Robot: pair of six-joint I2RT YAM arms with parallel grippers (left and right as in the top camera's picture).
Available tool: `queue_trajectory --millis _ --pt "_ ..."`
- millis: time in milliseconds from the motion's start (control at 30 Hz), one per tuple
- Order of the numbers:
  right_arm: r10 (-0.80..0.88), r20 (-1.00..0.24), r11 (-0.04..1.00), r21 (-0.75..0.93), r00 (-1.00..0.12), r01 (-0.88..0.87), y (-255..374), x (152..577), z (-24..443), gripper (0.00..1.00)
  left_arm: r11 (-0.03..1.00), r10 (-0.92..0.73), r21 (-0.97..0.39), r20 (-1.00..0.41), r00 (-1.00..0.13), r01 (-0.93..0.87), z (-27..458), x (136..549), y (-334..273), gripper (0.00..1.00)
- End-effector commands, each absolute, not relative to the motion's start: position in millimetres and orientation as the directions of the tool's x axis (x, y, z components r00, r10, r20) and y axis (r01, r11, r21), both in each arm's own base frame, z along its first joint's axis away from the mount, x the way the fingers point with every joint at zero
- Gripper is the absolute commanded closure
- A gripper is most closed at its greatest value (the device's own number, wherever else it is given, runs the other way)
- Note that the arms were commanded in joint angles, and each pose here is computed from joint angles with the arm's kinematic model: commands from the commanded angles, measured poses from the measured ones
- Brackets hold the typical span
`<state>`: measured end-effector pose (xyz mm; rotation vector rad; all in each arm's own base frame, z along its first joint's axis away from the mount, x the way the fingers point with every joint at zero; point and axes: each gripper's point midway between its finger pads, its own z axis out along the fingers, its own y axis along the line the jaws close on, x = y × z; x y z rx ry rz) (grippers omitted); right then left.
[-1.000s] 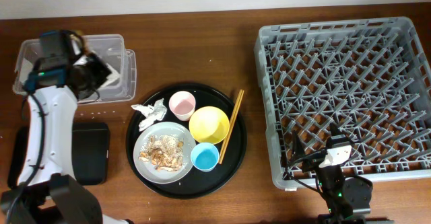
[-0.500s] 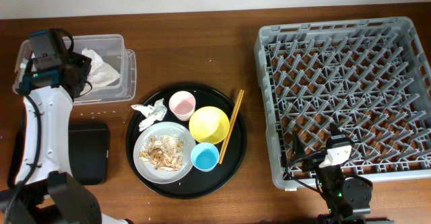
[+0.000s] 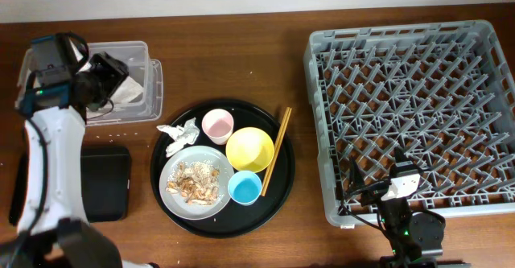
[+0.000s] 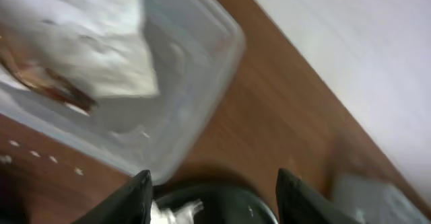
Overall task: Sort waste into correct bins and load items into the dishwasher rack
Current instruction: 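Carry the sachet to the clear bin and drop it in, then grasp the remaining tissue on the tray with the left gripper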
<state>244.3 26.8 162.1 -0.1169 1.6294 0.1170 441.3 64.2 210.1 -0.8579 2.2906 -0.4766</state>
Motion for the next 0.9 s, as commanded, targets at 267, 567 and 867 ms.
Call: queue_trajectory --millis 267,567,867 --pt "0.000 -0.998 0.991 0.008 -0.065 -0.135 24 245 159 0.01 0.910 -0.282 -0.395 -0.365 -0.887 -0.127 202 373 -28 0.39" --pt "0.000 -0.998 0.991 0.008 -0.065 -0.135 24 245 159 0.01 0.975 -0.156 -0.203 -0.333 -0.930 -0.091 186 353 -51 0.33" --pt "0.000 -0.998 0.991 0.009 -0.065 -0.135 24 245 159 0.01 0.975 -0.158 -0.195 -0.286 -0.945 -0.103 169 343 -50 0.32"
